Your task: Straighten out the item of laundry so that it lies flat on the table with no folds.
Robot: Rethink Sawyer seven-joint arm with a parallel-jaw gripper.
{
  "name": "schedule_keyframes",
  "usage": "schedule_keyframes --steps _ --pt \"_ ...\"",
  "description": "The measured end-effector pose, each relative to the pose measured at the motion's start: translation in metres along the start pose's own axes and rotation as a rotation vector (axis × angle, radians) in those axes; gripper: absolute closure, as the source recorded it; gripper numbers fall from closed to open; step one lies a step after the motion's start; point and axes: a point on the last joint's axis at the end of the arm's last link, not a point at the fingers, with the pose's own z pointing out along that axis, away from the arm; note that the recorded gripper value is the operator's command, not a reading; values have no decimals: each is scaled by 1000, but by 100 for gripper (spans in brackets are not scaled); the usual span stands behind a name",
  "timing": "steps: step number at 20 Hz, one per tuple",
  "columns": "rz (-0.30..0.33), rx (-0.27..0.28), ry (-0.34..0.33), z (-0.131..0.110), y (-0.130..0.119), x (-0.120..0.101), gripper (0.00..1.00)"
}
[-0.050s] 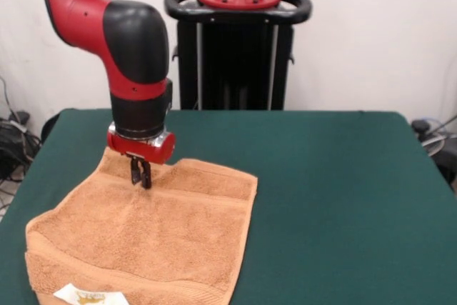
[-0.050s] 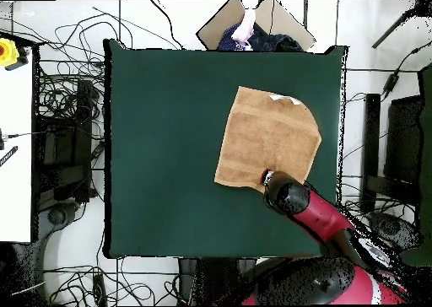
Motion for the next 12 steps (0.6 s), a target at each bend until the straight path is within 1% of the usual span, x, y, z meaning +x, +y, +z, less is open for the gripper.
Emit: schedule_keyframes --steps 5,12 --pt "-13 1 -3 0 0 1 100" --pt "-48 17 -26 0 3 3 100"
